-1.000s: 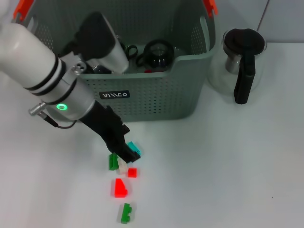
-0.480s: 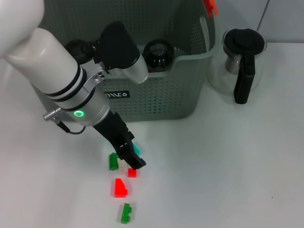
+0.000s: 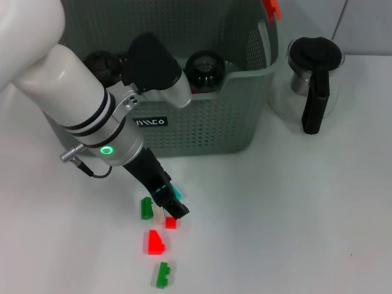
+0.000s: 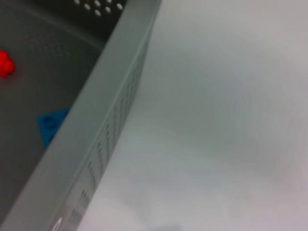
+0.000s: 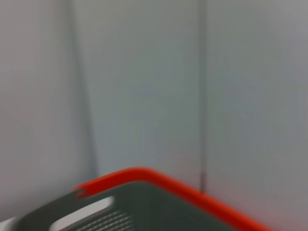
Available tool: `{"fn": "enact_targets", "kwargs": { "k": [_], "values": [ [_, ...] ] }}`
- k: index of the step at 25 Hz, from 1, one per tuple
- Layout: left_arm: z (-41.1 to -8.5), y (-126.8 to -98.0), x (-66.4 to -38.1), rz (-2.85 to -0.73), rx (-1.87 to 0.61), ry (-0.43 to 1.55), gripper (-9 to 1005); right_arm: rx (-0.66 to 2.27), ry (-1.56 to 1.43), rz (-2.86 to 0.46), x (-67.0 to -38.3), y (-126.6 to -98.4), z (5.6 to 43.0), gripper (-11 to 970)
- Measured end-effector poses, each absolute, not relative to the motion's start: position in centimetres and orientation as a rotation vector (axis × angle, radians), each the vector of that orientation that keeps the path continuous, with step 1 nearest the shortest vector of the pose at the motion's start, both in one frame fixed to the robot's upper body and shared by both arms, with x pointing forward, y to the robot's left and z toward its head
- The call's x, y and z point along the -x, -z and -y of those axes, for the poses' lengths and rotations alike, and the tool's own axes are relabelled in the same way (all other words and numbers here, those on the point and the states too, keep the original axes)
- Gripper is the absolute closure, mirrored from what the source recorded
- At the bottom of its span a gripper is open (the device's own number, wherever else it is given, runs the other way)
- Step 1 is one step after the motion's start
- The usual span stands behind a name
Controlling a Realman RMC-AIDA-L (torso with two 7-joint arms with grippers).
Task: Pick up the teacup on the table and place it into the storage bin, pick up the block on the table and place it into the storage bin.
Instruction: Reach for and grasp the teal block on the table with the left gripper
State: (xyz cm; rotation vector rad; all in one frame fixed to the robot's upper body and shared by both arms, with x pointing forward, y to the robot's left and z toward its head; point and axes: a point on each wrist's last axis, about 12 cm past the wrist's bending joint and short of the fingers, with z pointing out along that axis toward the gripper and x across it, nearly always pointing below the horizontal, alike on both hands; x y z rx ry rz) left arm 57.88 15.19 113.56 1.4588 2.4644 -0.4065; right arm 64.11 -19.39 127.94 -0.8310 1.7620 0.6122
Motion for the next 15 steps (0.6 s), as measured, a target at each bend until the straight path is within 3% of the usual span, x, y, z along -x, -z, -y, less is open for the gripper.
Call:
{"fn": "enact_targets", "kwargs": {
  "k": [10,15],
  "values": [
    [-15.6,-113.3,-58.4,-2.491,-1.37,0.367,172,1.203,-0.86,-1.689,-57.7,-125.3,24.2,62],
    [-15.6,-112.9,-58.4,-2.508,-1.354,0.36,173,1.251,-0.955,-1.717,-55.1,-123.7,26.5,63]
  ]
}}
